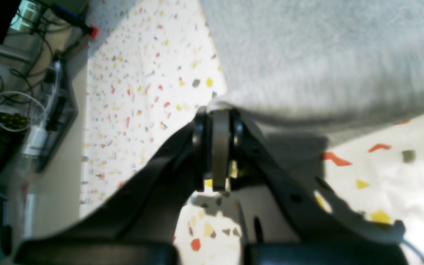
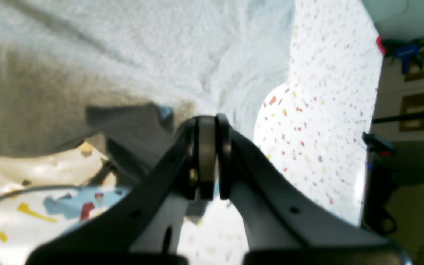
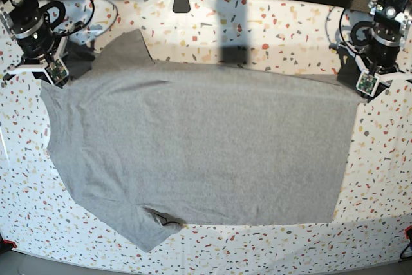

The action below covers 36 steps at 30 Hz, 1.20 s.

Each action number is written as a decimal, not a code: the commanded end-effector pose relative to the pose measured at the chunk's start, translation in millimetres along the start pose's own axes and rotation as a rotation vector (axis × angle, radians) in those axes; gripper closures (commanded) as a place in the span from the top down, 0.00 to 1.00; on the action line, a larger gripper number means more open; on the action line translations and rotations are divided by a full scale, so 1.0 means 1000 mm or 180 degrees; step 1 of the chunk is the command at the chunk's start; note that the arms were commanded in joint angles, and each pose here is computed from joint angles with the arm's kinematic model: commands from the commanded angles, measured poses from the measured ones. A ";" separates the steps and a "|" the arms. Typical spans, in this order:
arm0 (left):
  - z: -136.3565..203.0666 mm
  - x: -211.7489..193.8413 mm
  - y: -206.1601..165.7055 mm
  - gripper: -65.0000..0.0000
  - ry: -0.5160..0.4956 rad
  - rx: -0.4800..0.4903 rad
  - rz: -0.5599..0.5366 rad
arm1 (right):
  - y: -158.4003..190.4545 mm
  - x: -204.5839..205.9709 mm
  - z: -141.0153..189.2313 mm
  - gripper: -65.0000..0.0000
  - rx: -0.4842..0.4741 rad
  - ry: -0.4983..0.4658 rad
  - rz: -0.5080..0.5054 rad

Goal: Fold the T-shirt properly
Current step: 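Lower both grippers and release the shirt, smoothing it flat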

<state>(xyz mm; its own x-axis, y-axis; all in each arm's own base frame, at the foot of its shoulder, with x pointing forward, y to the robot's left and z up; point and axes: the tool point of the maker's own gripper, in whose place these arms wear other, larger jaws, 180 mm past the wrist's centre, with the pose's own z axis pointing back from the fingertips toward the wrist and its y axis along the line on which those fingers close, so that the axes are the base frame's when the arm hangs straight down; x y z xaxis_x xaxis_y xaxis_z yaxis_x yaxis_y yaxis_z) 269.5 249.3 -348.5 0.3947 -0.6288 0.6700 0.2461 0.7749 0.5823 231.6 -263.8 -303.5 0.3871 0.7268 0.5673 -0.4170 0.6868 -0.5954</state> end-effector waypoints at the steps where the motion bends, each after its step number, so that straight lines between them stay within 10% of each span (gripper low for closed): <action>1: -0.005 0.010 0.016 0.00 -0.0125 0.0170 -0.0023 | -0.007 0.010 -0.004 0.00 -0.0055 -0.0119 0.0031; 17: -0.045 -0.008 0.022 0.00 0.0086 0.0160 0.0213 | -0.007 0.003 -0.086 0.00 0.0047 0.0001 0.0001; 36: -0.053 0.016 0.021 0.00 -0.0179 0.0024 0.0380 | -0.039 -0.010 -0.111 0.00 -0.0191 0.0172 -0.0170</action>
<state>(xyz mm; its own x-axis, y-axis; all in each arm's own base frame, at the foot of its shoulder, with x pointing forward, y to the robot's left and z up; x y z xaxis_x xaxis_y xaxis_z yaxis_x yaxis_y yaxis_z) 319.4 254.1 -366.0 0.4140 -0.5205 0.7468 0.2198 0.8533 0.4729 326.1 -291.2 -364.4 0.4773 0.6774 0.5598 -0.3710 0.7328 -0.5704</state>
